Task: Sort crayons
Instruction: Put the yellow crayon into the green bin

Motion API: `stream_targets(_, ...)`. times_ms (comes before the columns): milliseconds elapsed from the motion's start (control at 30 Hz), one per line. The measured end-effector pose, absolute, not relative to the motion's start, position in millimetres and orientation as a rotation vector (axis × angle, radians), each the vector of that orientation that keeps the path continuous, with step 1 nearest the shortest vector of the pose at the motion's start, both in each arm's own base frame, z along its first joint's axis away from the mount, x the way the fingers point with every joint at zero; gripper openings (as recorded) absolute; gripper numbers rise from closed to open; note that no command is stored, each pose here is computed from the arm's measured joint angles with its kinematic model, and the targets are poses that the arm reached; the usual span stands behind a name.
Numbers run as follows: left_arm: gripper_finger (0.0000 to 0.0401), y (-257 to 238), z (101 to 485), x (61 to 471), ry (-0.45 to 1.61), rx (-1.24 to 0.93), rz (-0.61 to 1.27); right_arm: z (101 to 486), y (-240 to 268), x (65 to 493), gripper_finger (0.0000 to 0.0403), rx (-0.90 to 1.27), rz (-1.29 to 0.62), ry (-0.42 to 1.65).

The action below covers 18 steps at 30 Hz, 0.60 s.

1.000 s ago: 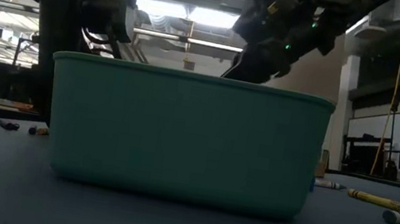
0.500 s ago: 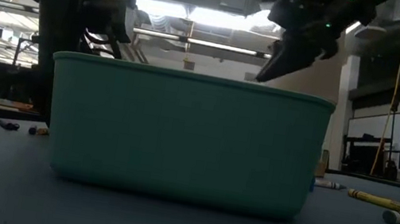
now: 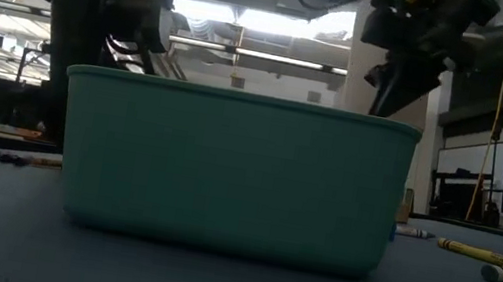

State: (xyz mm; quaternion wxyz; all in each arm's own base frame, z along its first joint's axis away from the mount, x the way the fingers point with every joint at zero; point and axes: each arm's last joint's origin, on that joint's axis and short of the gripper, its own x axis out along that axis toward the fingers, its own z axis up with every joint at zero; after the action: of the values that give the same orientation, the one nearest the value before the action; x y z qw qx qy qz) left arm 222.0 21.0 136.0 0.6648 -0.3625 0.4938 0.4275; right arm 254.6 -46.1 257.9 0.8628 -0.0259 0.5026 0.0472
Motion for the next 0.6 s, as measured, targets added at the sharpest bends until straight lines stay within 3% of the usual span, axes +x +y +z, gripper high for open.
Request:
stream_targets(267,0.0008,21,164,231,1.116,-0.787,0.863,255,-45,250,0.0124,-0.032,0.113,1.108)
stream_targets(600,0.0007,-9,217,262,1.086,-0.73,0.507,254,-44,248,0.0124,-0.025,0.116,1.129)
